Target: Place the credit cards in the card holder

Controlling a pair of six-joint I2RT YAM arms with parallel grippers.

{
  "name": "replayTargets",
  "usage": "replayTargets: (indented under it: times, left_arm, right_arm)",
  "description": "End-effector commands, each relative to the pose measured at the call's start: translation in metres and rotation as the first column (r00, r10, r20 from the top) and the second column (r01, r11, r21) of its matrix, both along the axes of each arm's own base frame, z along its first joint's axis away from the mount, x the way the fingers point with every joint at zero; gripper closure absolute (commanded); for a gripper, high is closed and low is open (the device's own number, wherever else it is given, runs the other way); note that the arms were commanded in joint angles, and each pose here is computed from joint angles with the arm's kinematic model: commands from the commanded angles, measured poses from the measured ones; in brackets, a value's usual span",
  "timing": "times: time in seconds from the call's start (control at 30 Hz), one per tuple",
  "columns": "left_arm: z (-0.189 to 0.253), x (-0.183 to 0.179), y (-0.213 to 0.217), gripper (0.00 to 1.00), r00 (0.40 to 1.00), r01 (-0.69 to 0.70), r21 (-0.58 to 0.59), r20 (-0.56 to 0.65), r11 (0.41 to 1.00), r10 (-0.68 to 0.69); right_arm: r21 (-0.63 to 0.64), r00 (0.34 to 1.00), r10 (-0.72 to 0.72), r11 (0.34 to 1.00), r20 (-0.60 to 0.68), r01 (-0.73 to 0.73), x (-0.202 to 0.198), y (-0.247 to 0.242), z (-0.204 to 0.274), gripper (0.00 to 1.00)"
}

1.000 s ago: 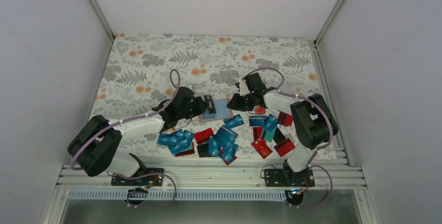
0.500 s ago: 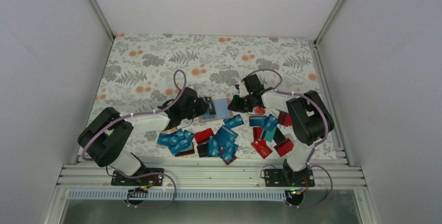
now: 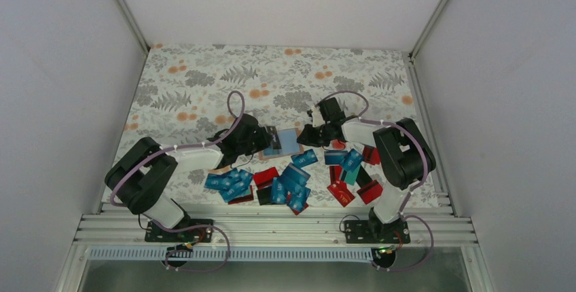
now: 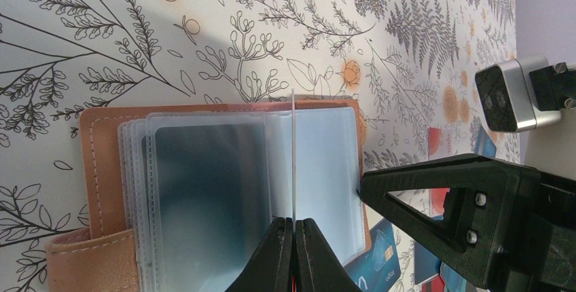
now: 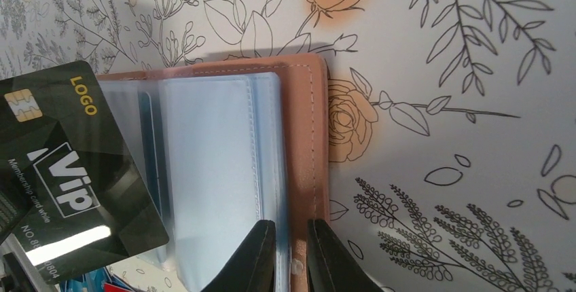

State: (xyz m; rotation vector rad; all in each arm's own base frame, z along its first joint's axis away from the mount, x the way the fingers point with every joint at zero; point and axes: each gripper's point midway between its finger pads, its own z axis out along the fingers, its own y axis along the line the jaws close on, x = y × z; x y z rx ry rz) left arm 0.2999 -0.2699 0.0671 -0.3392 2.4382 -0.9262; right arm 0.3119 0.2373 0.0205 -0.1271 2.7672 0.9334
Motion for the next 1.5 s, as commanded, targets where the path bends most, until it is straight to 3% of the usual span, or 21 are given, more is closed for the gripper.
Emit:
replayTargets:
  times: [0.0, 1.47]
  left_arm:
    - [0.000, 0.003, -0.002, 0.98, 1.000, -0.019, 0.000, 0.016, 1.000, 0.019]
    - [-0.030, -0.016, -0.018, 0.98, 0.996, 0.002, -0.073, -0.086, 0.997, -0.008]
  right_arm:
    - [-0.035, 1.000, 0.002, 0.999, -0.013, -0.002, -0.008, -0.008, -0.011, 0.86]
    - [-0.042, 0.999, -0.005, 0.999, -0.051, 0.003, -0.025, -0.015, -0.019, 0.89]
